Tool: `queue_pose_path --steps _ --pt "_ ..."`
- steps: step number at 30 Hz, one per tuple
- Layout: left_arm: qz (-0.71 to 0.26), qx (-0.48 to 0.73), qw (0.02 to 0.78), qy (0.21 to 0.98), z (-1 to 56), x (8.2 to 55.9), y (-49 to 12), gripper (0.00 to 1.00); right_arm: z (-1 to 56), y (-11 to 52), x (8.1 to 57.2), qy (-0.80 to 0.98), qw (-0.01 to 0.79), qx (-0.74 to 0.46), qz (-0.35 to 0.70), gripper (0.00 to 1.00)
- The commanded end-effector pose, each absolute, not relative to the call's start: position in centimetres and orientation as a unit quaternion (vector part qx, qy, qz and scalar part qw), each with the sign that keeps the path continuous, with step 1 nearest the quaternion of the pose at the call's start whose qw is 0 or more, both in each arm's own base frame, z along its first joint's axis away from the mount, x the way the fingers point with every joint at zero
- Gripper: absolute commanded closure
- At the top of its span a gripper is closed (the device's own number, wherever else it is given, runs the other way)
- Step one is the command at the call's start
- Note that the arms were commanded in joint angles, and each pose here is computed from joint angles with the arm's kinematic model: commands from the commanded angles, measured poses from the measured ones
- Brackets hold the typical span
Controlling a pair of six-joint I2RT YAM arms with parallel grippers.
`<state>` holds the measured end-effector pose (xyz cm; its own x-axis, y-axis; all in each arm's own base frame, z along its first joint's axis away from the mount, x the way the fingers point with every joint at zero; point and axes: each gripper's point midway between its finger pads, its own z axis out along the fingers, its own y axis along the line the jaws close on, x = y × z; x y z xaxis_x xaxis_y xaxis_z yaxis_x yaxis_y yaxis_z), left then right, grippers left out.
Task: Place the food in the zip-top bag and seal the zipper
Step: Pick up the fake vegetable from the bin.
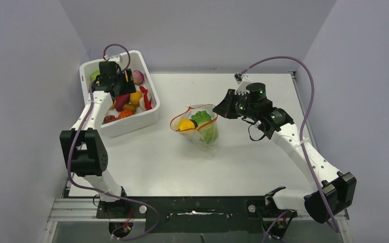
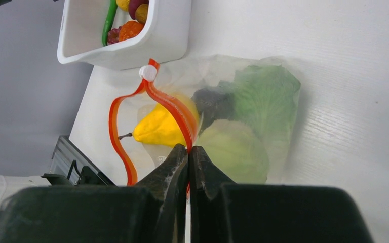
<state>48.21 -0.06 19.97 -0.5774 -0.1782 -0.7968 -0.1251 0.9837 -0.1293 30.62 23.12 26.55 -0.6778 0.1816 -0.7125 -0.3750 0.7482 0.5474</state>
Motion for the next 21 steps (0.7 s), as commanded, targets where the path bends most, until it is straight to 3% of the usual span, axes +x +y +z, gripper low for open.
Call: queue_pose_path --steps 1,14,21 --pt "-0.041 -0.075 0.465 0.881 20.4 50.8 0.2 0.33 30.1 23.3 31.7 0.822 0.436 -0.072 0.360 1.00" --pt "0.000 -0.043 0.428 0.903 14.6 55.0 2.4 0.36 30.1 23.8 32.0 0.827 0.427 -0.060 0.362 1.00" --pt "-0.047 -0.002 0.435 0.899 13.8 56.8 0.5 0.37 30.9 23.0 32.0 0.824 0.444 -0.054 0.349 1.00"
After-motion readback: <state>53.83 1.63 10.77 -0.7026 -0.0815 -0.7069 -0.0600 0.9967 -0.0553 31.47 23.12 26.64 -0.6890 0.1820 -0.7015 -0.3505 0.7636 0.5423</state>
